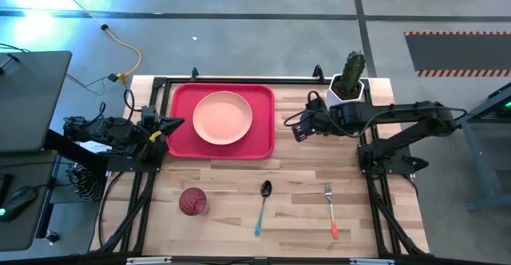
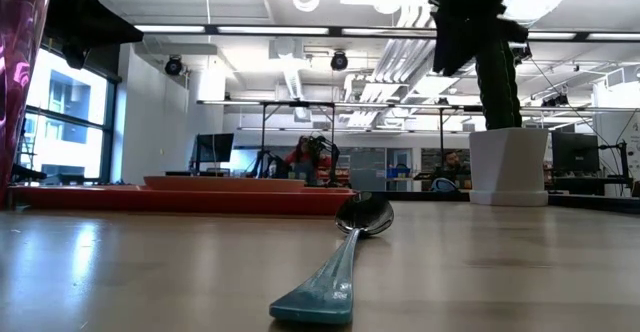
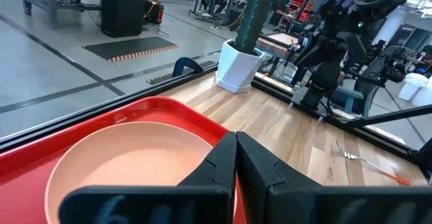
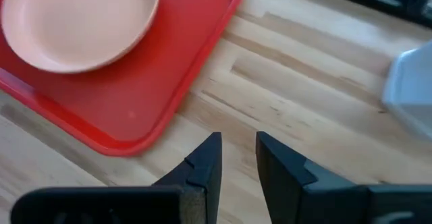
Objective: Pick and place plate/cup/fork/spoon on tray
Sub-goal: Move the red serving tray to the upper middle of the table
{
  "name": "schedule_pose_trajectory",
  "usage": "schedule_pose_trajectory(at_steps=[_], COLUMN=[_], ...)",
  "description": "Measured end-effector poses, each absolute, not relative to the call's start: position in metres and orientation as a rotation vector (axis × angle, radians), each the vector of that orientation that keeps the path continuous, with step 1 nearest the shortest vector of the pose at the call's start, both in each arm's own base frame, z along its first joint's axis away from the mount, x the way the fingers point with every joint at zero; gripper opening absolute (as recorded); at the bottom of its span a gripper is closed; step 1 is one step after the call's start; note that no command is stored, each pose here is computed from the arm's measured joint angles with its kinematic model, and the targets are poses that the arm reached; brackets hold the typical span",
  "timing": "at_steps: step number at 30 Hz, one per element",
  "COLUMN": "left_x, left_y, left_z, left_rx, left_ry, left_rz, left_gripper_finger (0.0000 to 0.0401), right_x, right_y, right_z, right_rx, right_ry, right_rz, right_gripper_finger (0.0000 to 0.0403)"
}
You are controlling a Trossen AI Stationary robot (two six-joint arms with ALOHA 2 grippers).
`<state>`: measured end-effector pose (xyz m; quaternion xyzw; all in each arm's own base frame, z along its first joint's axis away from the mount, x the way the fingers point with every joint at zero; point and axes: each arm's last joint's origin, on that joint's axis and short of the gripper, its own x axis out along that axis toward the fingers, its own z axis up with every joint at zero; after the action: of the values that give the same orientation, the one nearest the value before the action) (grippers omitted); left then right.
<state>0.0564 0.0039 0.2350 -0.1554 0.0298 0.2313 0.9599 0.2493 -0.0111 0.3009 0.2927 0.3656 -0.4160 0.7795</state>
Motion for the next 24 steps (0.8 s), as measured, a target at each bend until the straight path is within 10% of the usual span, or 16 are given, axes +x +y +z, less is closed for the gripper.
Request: schedule_pose_trajectory(at_steps=[24], left_x=[0.056], left_y=[0.004], left_z=[0.235], left_rx=[-0.312], left_ry=[0.067], left_rz=[0.465], left_gripper_finger=[0.0001], right_x=[0.309], right_y=[-0.037], right_z=[0.243], right_rx=[0.874], right_ry=[0.663], right_rz=[-0.916], right_gripper_finger=[0.0130])
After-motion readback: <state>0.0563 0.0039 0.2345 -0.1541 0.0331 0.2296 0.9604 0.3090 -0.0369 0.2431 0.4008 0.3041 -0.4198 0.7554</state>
